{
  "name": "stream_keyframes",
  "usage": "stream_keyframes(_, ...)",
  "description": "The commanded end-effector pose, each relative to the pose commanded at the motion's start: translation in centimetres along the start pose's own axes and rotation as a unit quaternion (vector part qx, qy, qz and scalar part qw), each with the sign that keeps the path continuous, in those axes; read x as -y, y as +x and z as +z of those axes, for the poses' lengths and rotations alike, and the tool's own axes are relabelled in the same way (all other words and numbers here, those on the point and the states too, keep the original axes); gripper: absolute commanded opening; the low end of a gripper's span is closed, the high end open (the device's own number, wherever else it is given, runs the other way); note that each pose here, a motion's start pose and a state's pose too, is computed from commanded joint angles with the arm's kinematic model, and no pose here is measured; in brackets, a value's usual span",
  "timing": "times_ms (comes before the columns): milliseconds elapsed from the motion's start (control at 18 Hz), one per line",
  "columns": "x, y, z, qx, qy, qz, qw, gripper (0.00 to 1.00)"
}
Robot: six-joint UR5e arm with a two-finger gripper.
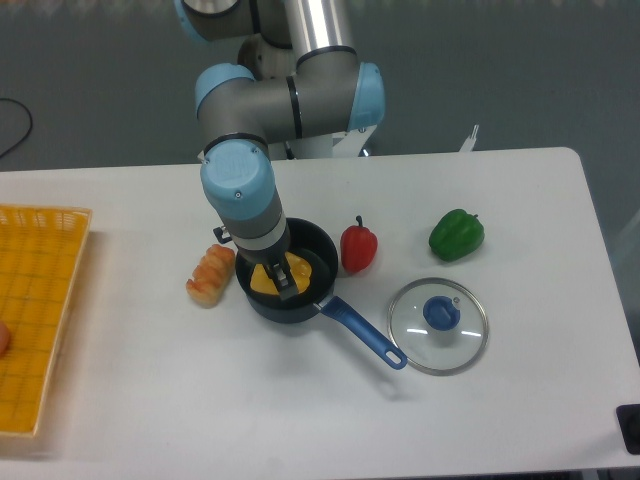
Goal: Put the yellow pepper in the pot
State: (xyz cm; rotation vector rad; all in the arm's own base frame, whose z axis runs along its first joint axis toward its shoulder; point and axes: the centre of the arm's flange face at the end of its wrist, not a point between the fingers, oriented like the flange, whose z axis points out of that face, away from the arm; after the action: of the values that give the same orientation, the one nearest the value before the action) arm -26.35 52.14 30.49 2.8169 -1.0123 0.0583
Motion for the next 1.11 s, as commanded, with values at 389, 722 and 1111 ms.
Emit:
stream_keyframes(389,0.2,1.3,2.3,-0.019,-0.02,0.007,0.9996,0.55)
stream_keyframes(722,0.8,1.3,2.9,-0.022,-0.023,0.011,0.9994,0.55)
stream_keyframes(1111,1.6,1.1,4.2,-0.029,-0.028,0.017,0.999,0.57)
